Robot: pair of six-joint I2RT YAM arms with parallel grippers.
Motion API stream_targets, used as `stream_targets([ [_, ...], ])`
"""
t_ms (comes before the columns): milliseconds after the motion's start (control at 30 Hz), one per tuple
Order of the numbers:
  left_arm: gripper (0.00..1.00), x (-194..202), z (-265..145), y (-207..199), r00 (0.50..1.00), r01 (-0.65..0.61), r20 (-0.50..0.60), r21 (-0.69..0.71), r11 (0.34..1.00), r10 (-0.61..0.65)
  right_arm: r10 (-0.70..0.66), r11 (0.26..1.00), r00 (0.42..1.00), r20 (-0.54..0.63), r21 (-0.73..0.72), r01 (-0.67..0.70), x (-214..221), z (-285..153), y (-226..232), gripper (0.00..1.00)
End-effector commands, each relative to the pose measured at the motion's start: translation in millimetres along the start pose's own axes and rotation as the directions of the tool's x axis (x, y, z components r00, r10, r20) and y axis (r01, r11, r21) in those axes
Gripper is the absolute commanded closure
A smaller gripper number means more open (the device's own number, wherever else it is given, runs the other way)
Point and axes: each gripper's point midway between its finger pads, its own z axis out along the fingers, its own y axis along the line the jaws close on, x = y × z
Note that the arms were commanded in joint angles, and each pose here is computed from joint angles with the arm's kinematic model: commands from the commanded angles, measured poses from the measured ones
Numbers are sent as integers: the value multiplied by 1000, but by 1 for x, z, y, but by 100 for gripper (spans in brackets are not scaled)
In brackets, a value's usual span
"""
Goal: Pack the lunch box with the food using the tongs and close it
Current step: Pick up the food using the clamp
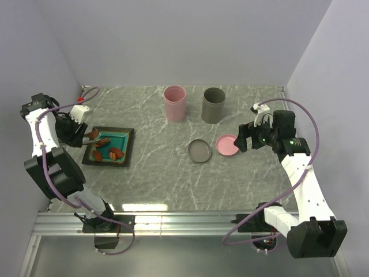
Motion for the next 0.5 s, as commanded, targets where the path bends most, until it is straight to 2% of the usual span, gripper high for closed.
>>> stream_targets([
  [0, 44, 0, 7, 11, 999, -35, 4, -8, 999, 35, -34, 999, 999, 40, 2, 34, -19, -6, 2, 0],
  [267, 45, 7, 22, 13, 1000, -19, -14, 6, 1000, 19, -32, 999, 999, 36, 9, 32, -17, -6, 1, 0],
  [467, 52, 10, 25, 10, 1000, -22, -22, 15, 1000, 23, -34, 999, 999, 39, 14, 34, -18, -7, 0, 0],
])
